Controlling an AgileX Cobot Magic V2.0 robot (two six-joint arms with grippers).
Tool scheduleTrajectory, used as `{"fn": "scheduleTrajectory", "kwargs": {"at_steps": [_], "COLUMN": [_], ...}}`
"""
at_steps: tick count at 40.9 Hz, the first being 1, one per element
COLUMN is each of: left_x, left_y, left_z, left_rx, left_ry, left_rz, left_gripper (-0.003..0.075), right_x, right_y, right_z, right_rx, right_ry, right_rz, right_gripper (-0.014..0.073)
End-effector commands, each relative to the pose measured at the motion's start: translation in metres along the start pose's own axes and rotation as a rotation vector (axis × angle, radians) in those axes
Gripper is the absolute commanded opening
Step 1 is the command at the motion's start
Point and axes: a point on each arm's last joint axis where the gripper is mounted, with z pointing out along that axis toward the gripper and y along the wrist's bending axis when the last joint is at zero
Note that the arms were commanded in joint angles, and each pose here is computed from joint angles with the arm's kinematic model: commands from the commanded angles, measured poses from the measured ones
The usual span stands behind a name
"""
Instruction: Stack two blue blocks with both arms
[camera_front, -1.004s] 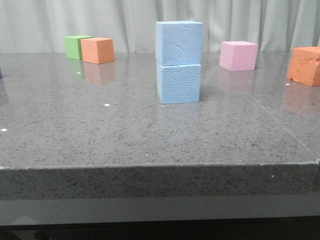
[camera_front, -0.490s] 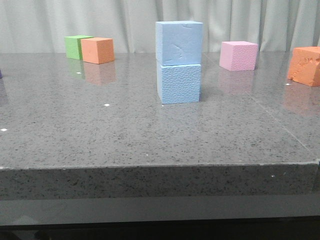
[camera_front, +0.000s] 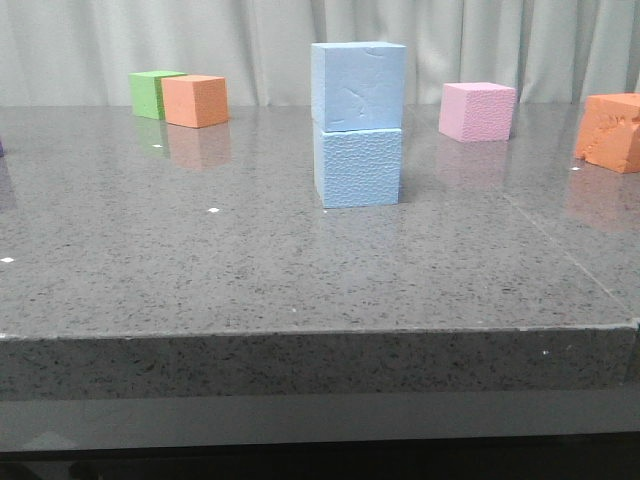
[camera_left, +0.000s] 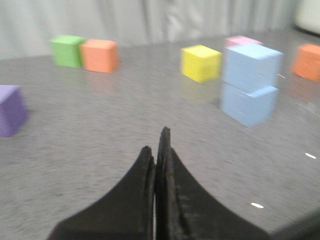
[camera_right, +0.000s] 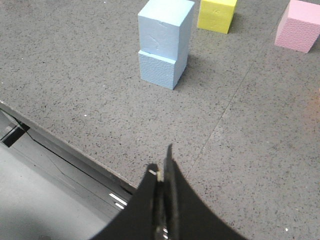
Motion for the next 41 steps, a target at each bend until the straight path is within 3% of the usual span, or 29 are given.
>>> {"fn": "scheduleTrajectory", "kwargs": {"at_steps": [1, 8, 12, 16, 41], "left_x": [0.008, 0.047, 0.060, 0.069, 0.071], "left_y": [0.005, 0.012, 0.015, 0.016, 0.016], "left_z": [-0.010, -0.006, -0.001, 0.001, 0.001], "left_rx": [-0.106, -0.236, -0.258, -0.266, -0.269], "left_ry": [-0.189, -0.223, -0.213, -0.283, -0.262], "left_rz": [-0.007, -0.085, -0.142, -0.134, -0.120], "left_gripper": [-0.0020, -0.0020, -0.0020, -0.0020, -0.0020], "right_x": [-0.012, -0.012, -0.012, -0.012, -0.012], "right_y": [-0.001, -0.001, -0.001, -0.001, -0.001], "right_z": [-0.004, -0.004, -0.004, -0.004, -0.004], "right_rx": [0.009, 0.009, 0.009, 0.009, 0.009], "right_ry": [-0.087, -0.087, -0.086, -0.087, -0.085], "right_rz": [-0.002, -0.002, -0.002, -0.002, -0.002], "right_gripper": [-0.0069, -0.0069, -0.0069, -0.0069, -0.0069]}}
